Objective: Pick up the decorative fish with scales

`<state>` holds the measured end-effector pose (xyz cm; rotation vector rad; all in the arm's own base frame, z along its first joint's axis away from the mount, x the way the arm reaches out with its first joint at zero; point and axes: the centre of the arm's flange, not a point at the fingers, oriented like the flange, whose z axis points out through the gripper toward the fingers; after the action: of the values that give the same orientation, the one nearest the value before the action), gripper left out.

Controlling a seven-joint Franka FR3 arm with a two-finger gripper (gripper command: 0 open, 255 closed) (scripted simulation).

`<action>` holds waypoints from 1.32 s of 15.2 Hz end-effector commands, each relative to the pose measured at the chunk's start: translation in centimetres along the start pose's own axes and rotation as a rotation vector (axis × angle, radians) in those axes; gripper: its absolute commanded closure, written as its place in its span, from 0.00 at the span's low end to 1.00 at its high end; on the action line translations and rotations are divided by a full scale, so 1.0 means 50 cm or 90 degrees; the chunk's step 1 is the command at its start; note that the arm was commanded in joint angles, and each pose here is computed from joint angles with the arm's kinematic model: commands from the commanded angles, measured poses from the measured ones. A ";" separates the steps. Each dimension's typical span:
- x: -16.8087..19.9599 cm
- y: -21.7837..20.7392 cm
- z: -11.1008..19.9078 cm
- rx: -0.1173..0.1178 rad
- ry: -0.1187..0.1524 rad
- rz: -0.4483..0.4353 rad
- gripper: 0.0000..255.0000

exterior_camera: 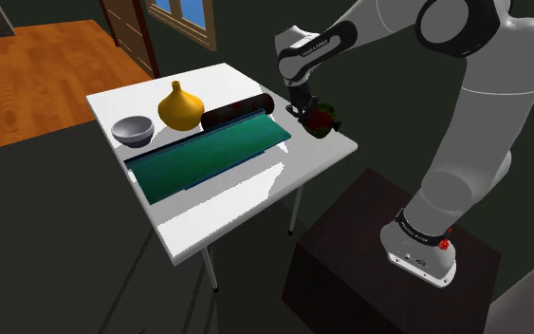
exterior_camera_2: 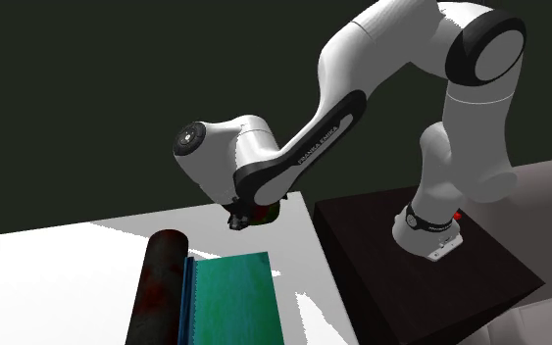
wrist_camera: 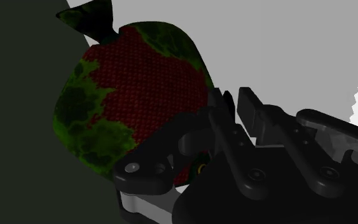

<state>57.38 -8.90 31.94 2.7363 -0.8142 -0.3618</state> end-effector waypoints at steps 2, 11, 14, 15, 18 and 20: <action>0.000 0.000 0.000 0.000 0.000 0.000 1.00; -0.007 0.013 -0.039 0.000 0.000 0.000 1.00; -0.012 0.023 -0.069 0.000 0.000 0.000 1.00; -0.014 0.026 -0.079 0.000 0.000 0.000 1.00; -0.019 0.036 -0.108 0.000 0.000 0.000 1.00; -0.022 0.043 -0.128 0.000 0.000 0.000 1.00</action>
<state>57.43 -8.98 38.20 2.7364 -0.8143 -0.3617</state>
